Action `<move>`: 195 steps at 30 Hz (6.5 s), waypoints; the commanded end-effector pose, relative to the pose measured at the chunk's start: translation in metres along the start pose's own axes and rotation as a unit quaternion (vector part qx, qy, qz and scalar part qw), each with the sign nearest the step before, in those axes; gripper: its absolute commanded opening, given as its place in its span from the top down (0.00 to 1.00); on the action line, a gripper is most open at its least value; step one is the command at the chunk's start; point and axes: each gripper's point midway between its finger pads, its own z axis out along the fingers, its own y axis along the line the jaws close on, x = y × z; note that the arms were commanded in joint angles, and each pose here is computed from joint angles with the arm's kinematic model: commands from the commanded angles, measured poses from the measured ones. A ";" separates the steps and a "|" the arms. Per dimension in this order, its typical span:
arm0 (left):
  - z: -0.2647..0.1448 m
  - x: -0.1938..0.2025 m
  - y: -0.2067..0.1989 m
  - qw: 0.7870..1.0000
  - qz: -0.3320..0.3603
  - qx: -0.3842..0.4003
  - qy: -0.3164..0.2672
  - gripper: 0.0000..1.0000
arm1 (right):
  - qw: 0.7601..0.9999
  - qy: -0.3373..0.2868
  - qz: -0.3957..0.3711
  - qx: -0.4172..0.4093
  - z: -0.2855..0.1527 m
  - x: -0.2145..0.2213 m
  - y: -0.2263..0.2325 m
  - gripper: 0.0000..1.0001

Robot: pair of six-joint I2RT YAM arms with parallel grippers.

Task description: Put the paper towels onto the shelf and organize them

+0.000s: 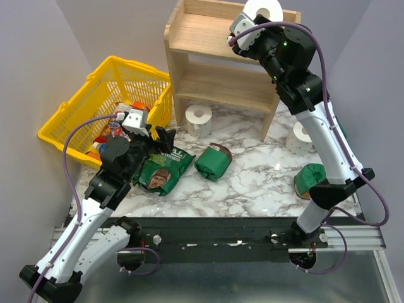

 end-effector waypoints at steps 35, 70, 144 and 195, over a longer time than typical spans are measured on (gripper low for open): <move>0.009 0.011 0.003 1.000 0.010 -0.005 0.019 0.01 | 0.986 -0.119 0.113 0.019 0.088 -0.041 0.056 0.40; 0.006 0.006 -0.002 1.000 -0.001 0.007 0.009 0.01 | 0.978 0.018 0.184 0.099 0.036 0.004 0.028 0.38; 0.001 0.010 0.009 0.998 0.038 -0.043 0.006 0.01 | 0.925 0.031 0.358 0.128 -0.193 0.010 -0.046 0.28; -0.009 -0.003 -0.010 1.000 0.014 0.009 -0.008 0.01 | 0.673 0.515 0.526 0.074 -0.176 0.401 0.189 0.33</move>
